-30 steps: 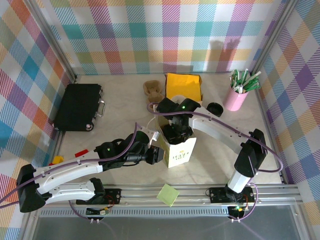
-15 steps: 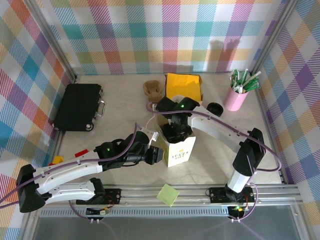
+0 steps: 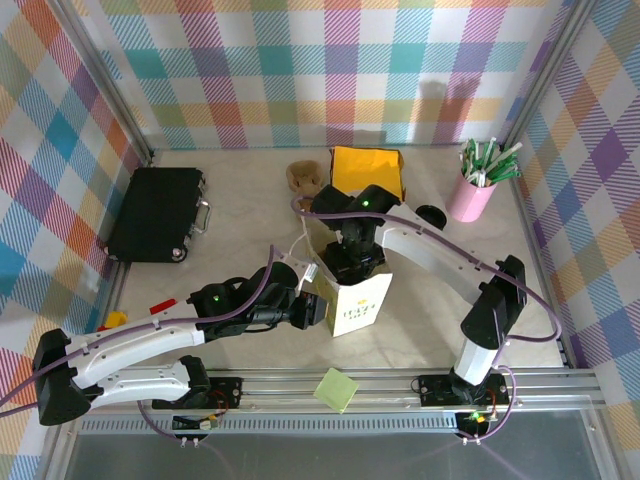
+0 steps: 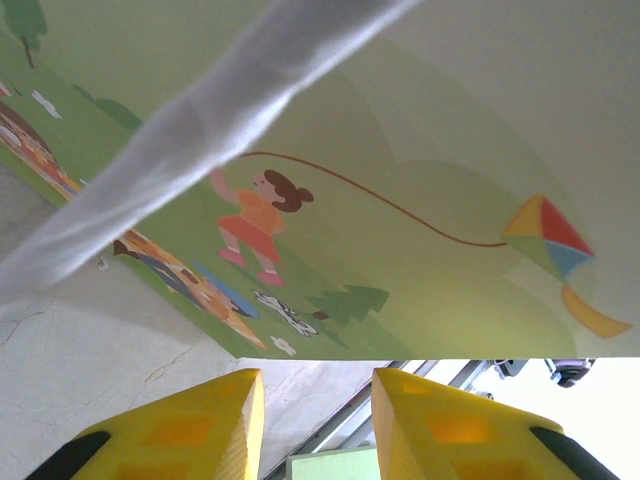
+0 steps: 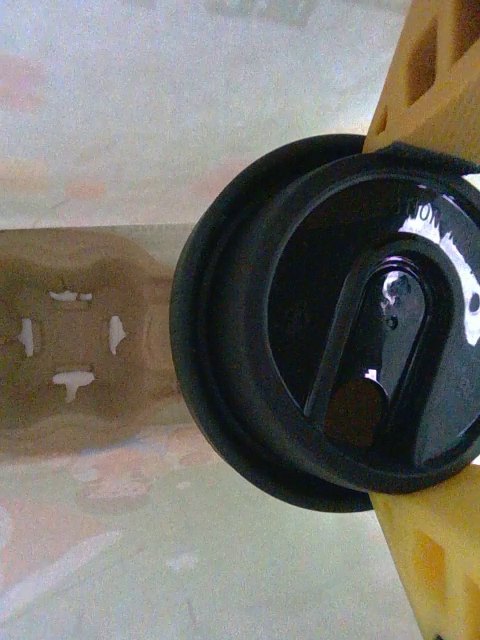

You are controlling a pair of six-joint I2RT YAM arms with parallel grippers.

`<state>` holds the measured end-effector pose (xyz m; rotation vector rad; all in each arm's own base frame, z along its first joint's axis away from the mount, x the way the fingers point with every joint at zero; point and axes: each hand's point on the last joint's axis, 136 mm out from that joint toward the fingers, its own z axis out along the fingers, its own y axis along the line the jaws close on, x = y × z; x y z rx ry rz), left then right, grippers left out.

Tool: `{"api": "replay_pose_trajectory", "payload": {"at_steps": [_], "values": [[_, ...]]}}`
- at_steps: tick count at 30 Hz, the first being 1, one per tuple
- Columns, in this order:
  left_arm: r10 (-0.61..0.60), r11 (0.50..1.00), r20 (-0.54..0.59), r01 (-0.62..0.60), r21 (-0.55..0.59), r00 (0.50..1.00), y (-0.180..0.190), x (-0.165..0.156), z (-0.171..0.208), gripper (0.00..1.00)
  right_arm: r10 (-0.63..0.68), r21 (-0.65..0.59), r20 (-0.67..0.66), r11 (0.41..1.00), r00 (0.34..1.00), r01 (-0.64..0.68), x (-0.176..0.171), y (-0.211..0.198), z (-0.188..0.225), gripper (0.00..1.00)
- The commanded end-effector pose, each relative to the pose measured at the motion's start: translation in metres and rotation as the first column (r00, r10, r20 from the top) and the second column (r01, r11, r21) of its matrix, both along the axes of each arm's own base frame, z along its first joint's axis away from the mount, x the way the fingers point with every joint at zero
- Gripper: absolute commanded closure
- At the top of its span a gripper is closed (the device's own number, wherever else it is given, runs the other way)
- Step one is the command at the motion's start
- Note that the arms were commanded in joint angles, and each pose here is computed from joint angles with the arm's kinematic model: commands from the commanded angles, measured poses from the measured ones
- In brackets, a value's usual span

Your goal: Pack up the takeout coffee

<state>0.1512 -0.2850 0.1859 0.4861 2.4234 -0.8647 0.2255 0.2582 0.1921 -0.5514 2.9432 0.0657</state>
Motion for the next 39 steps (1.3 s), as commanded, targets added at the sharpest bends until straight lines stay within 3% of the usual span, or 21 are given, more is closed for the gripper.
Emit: {"api": "replay_pose_trajectory", "payload": {"at_steps": [1,39], "values": [[-0.005,1.000,0.029,0.005,-0.010,1.000,0.001,-0.001,0.013,0.67,0.013,-0.021,-0.001,1.000,1.000,-0.013,-0.001,-0.007,0.008,0.59],[-0.010,1.000,0.025,0.009,0.004,1.000,0.008,-0.005,0.004,0.67,0.035,-0.009,0.065,0.999,0.997,-0.035,0.014,0.002,0.044,0.59]]}}
